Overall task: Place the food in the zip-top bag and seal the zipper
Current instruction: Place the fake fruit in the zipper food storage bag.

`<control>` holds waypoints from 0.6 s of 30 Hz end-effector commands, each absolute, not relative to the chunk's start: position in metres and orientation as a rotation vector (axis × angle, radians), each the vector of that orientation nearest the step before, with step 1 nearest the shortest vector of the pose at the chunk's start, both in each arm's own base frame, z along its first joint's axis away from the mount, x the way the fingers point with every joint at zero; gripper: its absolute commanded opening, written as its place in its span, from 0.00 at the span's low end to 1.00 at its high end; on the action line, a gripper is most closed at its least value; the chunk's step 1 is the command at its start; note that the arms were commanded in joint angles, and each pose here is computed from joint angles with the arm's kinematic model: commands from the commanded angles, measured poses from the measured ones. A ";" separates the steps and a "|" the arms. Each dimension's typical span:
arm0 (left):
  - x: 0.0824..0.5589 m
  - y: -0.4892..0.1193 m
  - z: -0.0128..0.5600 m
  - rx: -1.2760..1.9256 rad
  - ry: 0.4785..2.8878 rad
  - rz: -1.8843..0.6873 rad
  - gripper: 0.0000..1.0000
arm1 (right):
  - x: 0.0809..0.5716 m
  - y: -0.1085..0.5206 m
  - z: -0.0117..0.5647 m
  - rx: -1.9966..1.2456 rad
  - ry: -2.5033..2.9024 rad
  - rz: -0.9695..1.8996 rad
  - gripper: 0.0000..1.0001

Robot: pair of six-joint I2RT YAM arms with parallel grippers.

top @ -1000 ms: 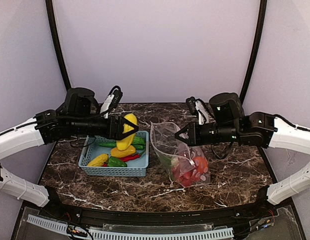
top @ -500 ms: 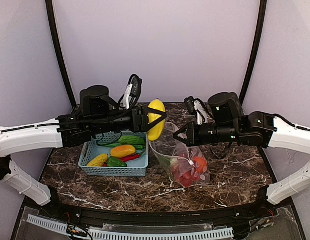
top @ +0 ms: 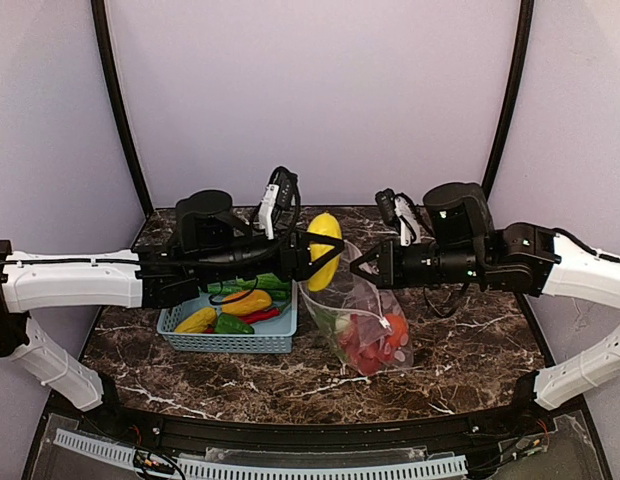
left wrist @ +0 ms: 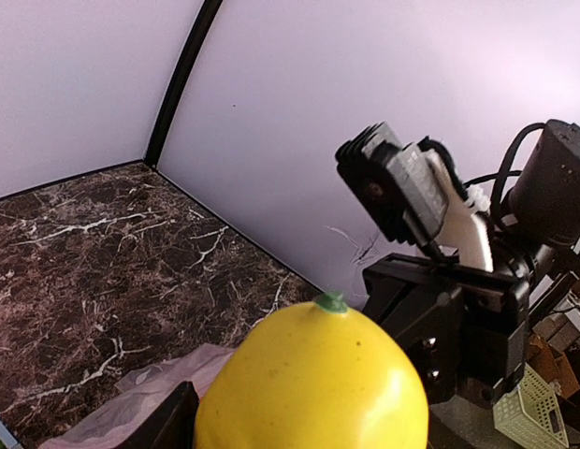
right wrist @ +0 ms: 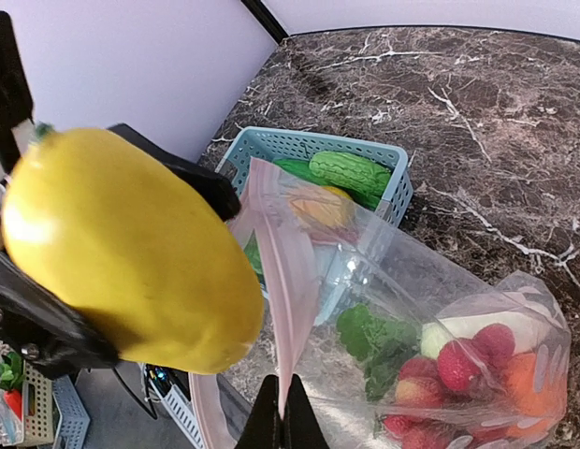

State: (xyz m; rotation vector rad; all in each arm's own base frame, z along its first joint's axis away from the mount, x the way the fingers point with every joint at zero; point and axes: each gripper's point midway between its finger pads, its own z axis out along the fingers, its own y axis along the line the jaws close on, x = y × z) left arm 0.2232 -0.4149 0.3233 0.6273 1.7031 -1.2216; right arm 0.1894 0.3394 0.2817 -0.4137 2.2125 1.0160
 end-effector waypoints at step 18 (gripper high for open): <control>0.218 -0.425 0.273 0.722 1.827 -1.087 0.69 | 0.190 0.336 0.313 -0.361 2.118 1.076 0.00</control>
